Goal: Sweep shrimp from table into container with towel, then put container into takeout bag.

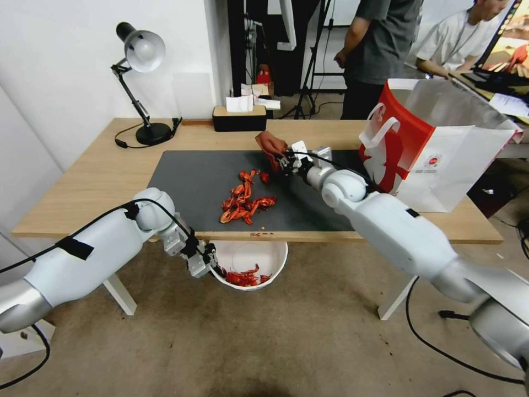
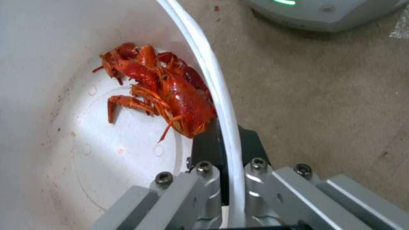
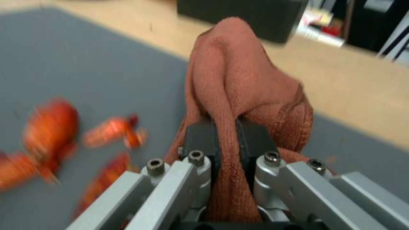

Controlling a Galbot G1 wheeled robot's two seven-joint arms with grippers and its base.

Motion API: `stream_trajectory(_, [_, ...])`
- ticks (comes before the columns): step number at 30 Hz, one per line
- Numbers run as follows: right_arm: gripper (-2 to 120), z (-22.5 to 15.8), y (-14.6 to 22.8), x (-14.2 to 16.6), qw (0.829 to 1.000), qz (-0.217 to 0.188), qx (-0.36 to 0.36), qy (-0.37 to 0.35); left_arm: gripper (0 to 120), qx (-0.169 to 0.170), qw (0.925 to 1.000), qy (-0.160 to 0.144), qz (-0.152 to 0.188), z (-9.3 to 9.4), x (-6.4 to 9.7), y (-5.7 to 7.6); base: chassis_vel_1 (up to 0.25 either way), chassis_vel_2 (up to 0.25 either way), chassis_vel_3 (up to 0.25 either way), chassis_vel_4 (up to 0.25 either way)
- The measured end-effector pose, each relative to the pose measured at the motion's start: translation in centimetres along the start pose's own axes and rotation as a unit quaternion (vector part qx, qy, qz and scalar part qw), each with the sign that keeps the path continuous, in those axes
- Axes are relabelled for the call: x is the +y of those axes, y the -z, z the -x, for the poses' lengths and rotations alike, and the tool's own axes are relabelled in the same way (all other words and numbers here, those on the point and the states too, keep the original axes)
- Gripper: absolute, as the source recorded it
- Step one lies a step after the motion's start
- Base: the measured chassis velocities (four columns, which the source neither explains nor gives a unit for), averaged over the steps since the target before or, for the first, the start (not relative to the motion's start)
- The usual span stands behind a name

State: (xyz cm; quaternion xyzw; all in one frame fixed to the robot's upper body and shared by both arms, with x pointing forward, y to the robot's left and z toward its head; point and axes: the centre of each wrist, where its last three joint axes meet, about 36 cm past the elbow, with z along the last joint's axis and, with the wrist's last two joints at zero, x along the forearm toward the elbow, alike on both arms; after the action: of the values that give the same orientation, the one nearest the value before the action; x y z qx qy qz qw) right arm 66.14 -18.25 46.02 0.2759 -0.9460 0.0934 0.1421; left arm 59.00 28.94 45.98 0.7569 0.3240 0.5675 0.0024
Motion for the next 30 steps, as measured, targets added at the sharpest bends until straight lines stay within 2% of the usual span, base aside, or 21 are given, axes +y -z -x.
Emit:
stream_trajectory(12, [5,-1.4,-2.0,0.3,0.994,-0.035,0.007,0.108,0,-0.002,1.0,0.004,0.002,0.3,0.2,-0.4,0.0,0.0,0.0,0.0])
stream_trajectory(21, [5,-4.3,-3.6,-0.2,0.99,-0.05,0.011,0.133,0,-0.001,1.0,0.006,0.003,0.2,0.3,-0.5,0.0,0.0,0.0,0.0])
stream_trajectory(30, [5,-6.6,-4.5,0.7,0.986,-0.058,0.012,0.153,0,0.002,1.0,0.007,0.001,-0.3,0.3,-0.7,0.0,0.0,0.0,0.0])
